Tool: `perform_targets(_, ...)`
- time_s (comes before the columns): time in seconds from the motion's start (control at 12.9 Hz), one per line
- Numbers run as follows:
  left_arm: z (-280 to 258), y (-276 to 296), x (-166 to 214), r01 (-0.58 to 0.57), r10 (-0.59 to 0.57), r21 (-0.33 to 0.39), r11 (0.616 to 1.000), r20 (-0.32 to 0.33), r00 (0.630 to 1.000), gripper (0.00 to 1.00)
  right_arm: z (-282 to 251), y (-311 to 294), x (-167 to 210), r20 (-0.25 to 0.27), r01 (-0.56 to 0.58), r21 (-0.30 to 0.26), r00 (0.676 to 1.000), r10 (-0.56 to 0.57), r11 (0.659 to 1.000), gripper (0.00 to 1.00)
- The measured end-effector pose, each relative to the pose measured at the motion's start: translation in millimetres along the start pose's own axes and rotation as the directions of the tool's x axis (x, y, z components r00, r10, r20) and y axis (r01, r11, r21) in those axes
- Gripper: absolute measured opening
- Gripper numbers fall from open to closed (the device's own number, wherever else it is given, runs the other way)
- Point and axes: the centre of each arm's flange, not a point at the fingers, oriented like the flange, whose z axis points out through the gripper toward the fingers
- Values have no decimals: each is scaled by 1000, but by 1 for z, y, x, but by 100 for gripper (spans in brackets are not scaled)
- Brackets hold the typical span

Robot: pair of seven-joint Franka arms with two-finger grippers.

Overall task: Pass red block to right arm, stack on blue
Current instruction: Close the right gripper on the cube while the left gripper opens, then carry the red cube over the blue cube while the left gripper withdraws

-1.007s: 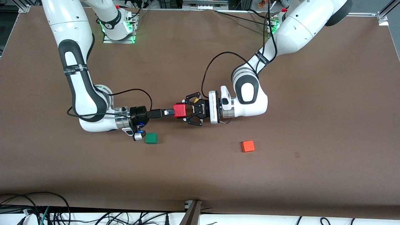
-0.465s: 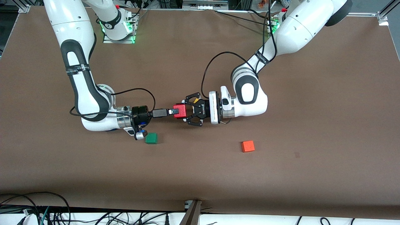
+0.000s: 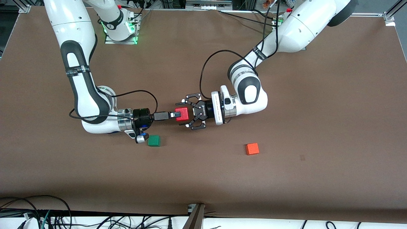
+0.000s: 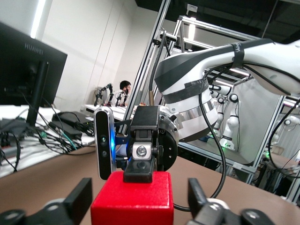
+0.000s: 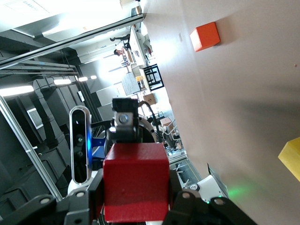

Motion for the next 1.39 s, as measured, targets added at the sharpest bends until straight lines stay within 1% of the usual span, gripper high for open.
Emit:
perform_targets(0.08,-2,-2,-1,-16,16,3,1000,1,1000,100,0,0,0,0,0,0,1000,0,1000,56)
perform_targets(0.31,-6,-7,0,-28,28,12,1000,2,1000,100,-3,0,1,-5,0,-2,1000,0,1000,56)
perform_targets(0.46,-13,-14,4,-33,33,26,999,-3,999,100,-11,1,2,-13,5,-19,1000,-5,1000,56)
perform_targets(0.54,-17,-18,7,-34,35,32,999,-3,999,100,-18,2,3,-16,13,-45,1000,-14,999,56)
perform_targets(0.62,-21,-22,8,-35,35,29,999,6,999,100,-27,1,5,-19,27,-83,999,-28,996,56)
perform_targets(0.77,-32,-31,15,-22,23,-9,1000,77,997,100,-53,-6,7,-24,61,-181,998,-67,982,56)
perform_targets(0.93,-45,-41,28,-11,15,-32,999,151,988,100,-81,-16,5,-20,95,-298,994,-106,950,56)
perform_targets(1.01,-52,-46,35,-7,13,-36,999,184,983,100,-94,-20,4,-9,112,-370,992,-125,922,56)
perform_targets(1.08,-59,-50,40,3,6,-39,999,216,976,100,-107,-24,1,8,131,-451,990,-143,883,56)
perform_targets(1.16,-63,-54,43,14,-3,-40,999,245,970,100,-119,-29,-1,30,149,-530,987,-157,835,56)
perform_targets(1.24,-67,-56,45,26,-15,-38,999,271,963,100,-129,-31,-5,53,165,-605,985,-167,779,56)
perform_targets(1.39,-72,-59,48,46,-29,-43,998,329,944,100,-147,-36,-10,96,193,-735,979,-182,650,56)
